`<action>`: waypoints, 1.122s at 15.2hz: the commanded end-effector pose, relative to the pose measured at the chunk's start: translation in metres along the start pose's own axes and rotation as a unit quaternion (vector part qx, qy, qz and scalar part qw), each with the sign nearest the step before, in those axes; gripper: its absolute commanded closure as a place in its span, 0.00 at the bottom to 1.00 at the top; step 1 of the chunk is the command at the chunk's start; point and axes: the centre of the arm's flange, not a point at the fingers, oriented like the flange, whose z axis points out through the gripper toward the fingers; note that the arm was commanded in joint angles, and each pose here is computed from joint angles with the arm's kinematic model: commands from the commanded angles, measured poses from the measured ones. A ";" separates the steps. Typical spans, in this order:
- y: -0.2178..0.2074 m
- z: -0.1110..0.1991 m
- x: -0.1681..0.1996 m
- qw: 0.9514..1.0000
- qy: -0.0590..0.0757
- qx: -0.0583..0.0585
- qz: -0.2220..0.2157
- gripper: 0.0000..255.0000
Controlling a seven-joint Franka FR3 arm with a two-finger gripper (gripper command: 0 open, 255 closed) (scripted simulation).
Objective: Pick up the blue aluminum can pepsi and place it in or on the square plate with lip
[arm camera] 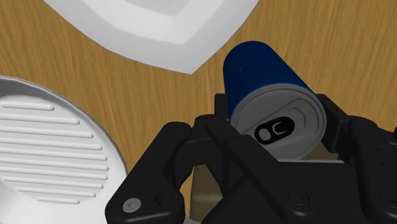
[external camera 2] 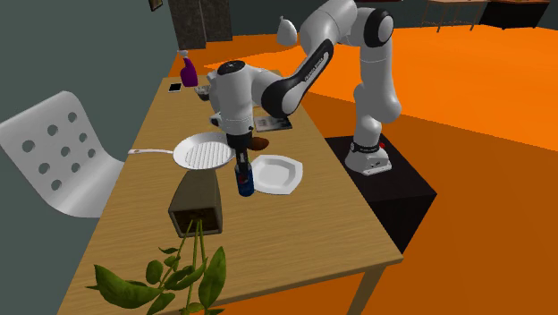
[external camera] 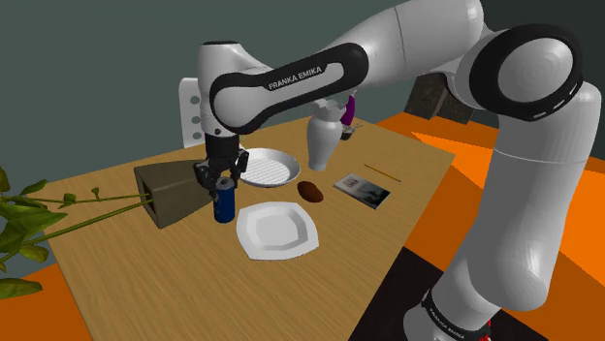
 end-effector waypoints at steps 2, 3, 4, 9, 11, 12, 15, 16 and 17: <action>0.000 -0.017 0.000 1.000 0.000 0.000 0.000 1.00; 0.000 -0.022 0.000 1.000 0.000 0.000 0.000 1.00; 0.000 -0.027 0.000 1.000 0.000 0.000 0.000 1.00; 0.001 -0.054 0.000 1.000 0.000 0.000 0.000 1.00; 0.017 -0.060 -0.019 1.000 0.000 0.000 0.000 1.00; 0.025 -0.063 -0.029 1.000 0.000 0.000 0.000 1.00; 0.049 -0.073 -0.059 1.000 0.000 0.000 0.000 1.00; 0.057 -0.077 -0.069 1.000 0.000 0.000 0.000 1.00; 0.065 -0.080 -0.079 1.000 0.000 0.000 0.000 1.00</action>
